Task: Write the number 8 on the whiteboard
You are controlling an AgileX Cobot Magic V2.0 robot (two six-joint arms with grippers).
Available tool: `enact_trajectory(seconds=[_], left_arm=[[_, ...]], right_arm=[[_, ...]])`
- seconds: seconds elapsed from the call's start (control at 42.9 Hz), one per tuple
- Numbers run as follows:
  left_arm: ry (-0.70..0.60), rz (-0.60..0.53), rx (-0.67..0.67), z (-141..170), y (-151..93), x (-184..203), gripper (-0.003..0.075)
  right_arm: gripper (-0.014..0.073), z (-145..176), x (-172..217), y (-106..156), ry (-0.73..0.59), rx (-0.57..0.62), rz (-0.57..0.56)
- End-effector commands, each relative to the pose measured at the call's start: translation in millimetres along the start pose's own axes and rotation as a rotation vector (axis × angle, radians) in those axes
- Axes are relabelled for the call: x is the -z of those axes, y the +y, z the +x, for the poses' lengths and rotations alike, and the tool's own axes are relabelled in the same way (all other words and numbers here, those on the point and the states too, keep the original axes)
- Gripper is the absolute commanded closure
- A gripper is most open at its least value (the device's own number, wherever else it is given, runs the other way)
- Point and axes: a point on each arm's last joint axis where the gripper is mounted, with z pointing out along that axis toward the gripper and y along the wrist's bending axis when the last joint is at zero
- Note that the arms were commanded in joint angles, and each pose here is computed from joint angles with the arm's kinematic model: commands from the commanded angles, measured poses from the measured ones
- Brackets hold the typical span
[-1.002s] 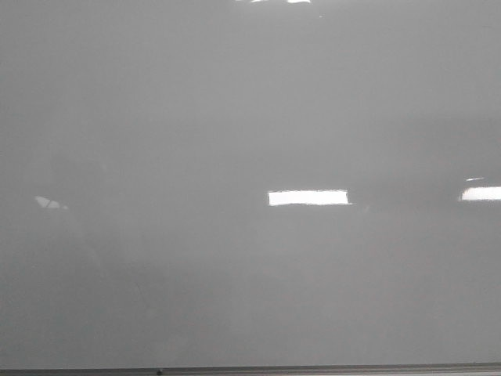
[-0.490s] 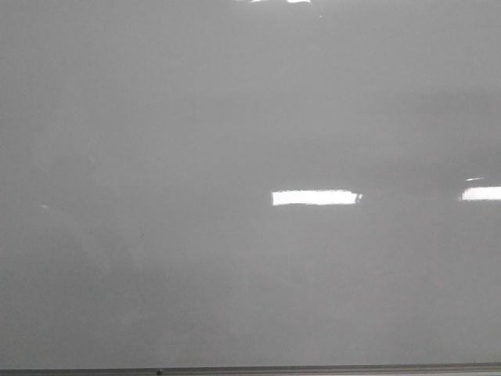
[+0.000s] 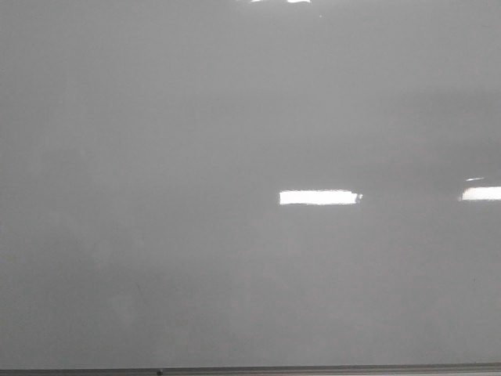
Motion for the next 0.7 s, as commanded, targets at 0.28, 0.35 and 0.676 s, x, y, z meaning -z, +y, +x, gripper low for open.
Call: enact_trajectory(seconds=[0.28,0.35,0.676], left_arm=[[0.227,-0.001,-0.091,-29,-1,-97,0.0156],[0.242,-0.002,-0.101,-29,-1,-111,0.0156],[0.175,0.004,-0.165,-27,-1,-143,0.0157]], right_arm=[[0.0068,-19,3,0,-0.106,-0.005,0.008],[0.0068,-19,3,0,-0.106,-0.005,0.008],[0.0068,-19,3,0,-0.106,-0.005,0.008]])
